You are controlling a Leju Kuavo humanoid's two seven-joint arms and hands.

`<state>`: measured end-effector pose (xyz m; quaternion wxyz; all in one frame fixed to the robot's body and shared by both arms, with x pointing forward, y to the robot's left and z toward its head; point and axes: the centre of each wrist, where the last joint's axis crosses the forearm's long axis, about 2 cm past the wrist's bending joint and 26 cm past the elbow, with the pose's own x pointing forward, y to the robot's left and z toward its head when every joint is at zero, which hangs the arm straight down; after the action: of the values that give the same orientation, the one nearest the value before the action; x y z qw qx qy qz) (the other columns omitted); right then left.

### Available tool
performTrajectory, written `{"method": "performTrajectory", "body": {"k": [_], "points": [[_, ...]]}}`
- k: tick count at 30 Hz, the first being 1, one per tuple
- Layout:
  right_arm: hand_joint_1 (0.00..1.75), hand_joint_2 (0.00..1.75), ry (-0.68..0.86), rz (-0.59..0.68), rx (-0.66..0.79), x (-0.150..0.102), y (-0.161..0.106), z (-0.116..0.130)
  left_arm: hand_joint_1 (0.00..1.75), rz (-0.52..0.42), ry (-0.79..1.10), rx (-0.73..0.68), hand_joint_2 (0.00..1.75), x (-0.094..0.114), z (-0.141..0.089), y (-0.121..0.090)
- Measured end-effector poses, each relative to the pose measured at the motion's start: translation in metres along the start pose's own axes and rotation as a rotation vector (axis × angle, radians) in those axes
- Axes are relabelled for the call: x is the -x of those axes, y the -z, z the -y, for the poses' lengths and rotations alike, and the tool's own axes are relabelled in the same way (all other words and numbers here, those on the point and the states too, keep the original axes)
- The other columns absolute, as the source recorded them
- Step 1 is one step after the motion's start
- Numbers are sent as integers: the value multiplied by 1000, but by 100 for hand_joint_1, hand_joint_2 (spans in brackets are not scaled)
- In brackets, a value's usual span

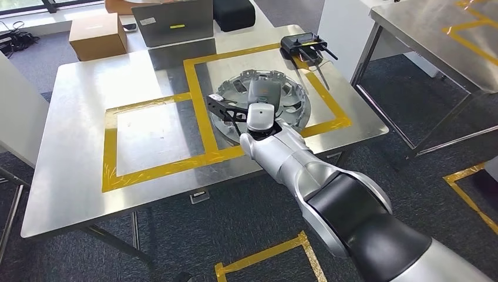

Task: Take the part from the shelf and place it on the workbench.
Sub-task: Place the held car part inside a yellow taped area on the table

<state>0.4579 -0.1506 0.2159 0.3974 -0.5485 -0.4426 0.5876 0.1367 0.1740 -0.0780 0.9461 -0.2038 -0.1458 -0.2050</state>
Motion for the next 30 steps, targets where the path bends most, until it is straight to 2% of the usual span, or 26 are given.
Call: {"method": "performTrajectory", "body": {"k": [1,11,16,23,28,30], "points": [[0,175,-1,1,0,0,0,0,0,3,-1,0,0,0,0,0],[0,175,-2,15,3,0,0,0,0,2,-8,-1,0,-3,-1,0],[0,175,-10,56,49,0,0,2,0,-3,-13,-1,0,-3,-1,0],[0,175,-20,88,161,3,12,37,0,20,-1,-2,0,-5,-1,0],[0,175,-32,93,208,3,14,49,0,18,3,-1,0,-5,0,0],[0,175,-43,95,233,3,17,61,0,16,5,-1,0,-5,0,0]]}}
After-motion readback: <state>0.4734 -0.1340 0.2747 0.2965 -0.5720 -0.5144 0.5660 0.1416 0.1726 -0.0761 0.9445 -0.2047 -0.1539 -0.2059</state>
